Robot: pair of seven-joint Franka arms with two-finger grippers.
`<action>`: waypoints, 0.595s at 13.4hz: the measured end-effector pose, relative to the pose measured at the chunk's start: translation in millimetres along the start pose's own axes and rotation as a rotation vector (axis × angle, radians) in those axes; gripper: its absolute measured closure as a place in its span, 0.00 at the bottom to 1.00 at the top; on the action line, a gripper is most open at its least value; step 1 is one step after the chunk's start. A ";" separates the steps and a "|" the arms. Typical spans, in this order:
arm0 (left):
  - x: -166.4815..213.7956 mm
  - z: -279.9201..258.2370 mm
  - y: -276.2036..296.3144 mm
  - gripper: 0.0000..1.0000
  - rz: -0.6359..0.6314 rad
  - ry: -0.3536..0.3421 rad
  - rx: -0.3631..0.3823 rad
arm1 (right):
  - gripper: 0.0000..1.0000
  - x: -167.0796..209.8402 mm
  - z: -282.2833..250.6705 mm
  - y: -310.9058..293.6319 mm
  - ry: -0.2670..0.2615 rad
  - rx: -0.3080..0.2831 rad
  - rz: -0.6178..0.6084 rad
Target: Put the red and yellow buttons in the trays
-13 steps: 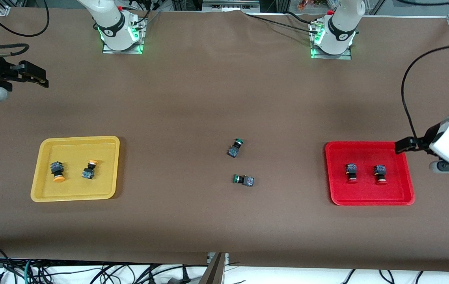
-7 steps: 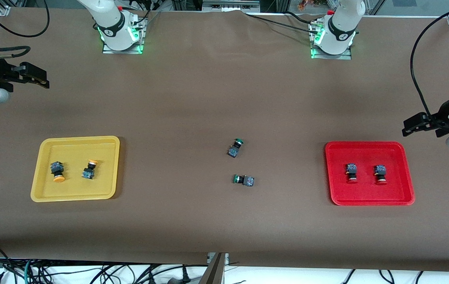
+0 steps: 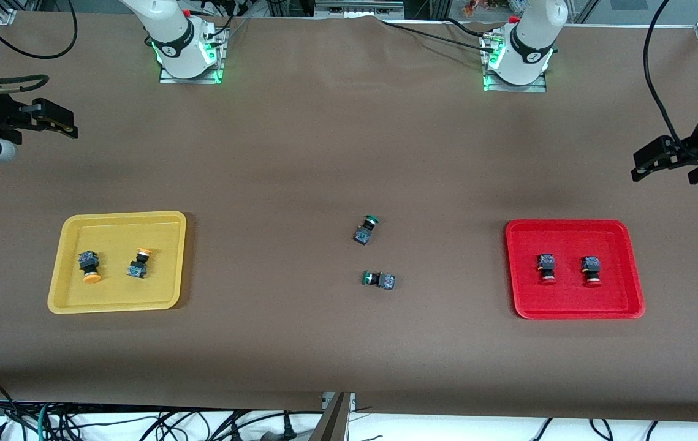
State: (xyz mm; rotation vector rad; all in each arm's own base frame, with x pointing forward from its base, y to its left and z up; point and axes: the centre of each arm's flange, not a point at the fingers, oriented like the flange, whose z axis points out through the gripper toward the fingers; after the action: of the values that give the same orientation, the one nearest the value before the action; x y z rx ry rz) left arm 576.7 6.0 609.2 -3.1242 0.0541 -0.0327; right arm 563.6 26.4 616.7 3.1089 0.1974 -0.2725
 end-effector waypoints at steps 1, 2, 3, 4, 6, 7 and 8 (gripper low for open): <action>-2.4 -2.4 0.7 0.00 0.001 -0.003 0.000 | 0.00 0.0 0.0 0.0 0.000 0.000 0.000; -3.4 -3.2 0.6 0.00 0.001 -0.006 0.000 | 0.00 0.0 0.0 0.0 0.000 0.000 0.000; -3.5 -3.1 0.9 0.00 0.000 -0.006 -0.005 | 0.00 0.0 0.0 0.0 0.000 0.000 0.000; -3.5 -3.2 1.9 0.00 -0.001 -0.005 -0.020 | 0.00 0.0 0.0 0.0 0.000 0.000 0.000; -5.4 -3.5 1.5 0.00 -0.005 -0.015 -0.033 | 0.00 0.0 0.0 0.0 0.000 0.000 0.000; -7.2 -2.8 0.9 0.00 -0.005 -0.028 -0.034 | 0.00 0.0 0.0 0.0 0.000 0.000 0.000; -8.4 -2.3 0.7 0.00 -0.005 -0.038 -0.034 | 0.00 0.0 0.0 0.0 0.000 0.000 0.000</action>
State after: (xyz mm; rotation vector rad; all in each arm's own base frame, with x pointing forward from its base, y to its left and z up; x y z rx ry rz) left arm 568.2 5.6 611.3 -3.1582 0.0472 0.0272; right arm 563.6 26.4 616.7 3.1089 0.1974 -0.2725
